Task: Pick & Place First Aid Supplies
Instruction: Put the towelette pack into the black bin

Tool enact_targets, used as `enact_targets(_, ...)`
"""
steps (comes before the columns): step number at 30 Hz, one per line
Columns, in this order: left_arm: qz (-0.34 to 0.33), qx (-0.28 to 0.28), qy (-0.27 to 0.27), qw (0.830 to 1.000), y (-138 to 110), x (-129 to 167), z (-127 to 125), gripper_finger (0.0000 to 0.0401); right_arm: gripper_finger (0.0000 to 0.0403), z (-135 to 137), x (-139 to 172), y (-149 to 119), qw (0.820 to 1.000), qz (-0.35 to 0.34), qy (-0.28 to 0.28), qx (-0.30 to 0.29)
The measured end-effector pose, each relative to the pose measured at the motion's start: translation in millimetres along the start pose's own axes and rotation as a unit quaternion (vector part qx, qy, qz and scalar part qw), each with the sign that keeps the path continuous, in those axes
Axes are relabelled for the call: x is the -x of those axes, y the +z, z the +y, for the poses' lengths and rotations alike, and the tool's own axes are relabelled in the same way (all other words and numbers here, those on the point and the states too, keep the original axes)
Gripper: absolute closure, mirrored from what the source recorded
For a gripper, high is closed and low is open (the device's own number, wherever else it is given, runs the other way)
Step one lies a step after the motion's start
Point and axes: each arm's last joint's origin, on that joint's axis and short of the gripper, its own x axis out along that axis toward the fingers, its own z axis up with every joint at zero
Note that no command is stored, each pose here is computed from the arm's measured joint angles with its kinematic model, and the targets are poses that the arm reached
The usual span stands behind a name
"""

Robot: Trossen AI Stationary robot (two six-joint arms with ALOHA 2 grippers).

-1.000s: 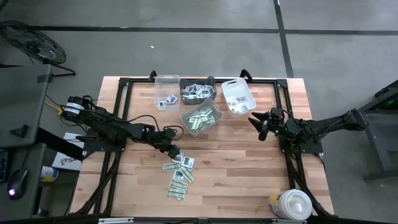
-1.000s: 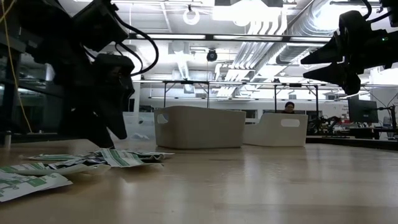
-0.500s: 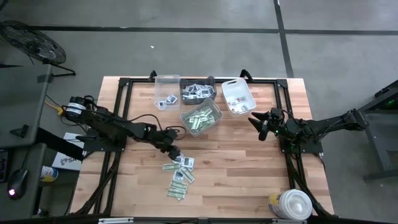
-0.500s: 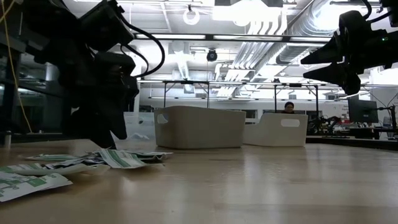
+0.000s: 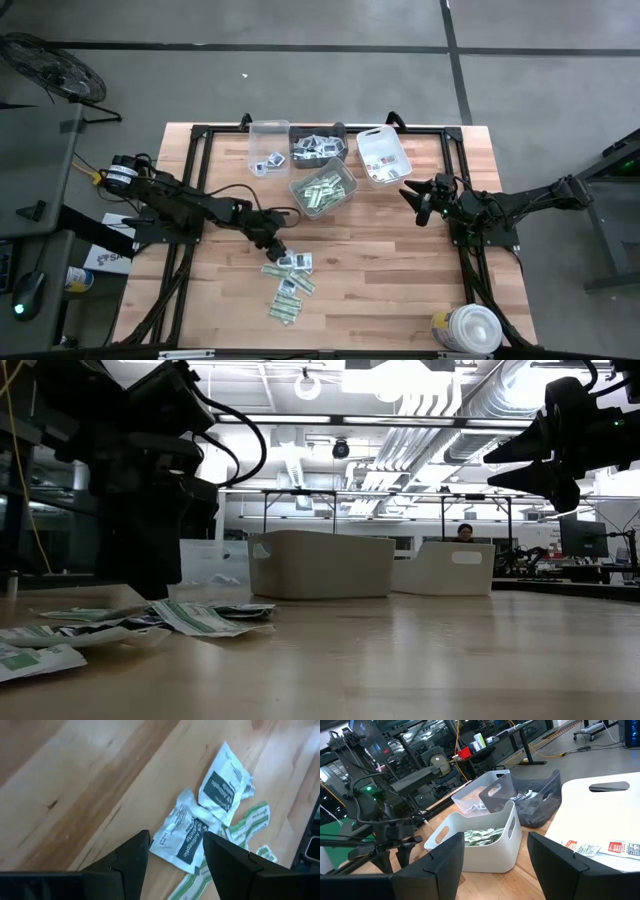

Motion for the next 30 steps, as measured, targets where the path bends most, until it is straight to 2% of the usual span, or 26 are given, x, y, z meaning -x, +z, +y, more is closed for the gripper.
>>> enact_targets(13,0.037,-0.022,-0.008,0.999,-3.3,-0.9,1.5,0.0208,0.0192,0.0,0.0,0.0,1.000,0.000,0.000,0.000)
enact_targets(26,0.035,-0.035,0.007,0.999,-4.4,-1.0,2.6,0.0208,0.0192,0.0,0.0,0.0,1.000,0.000,0.000,0.000)
enact_targets(30,0.038,-0.045,0.013,0.998,-4.8,-2.6,4.0,0.0225,0.0192,0.0,0.0,0.0,1.000,0.000,0.000,0.000)
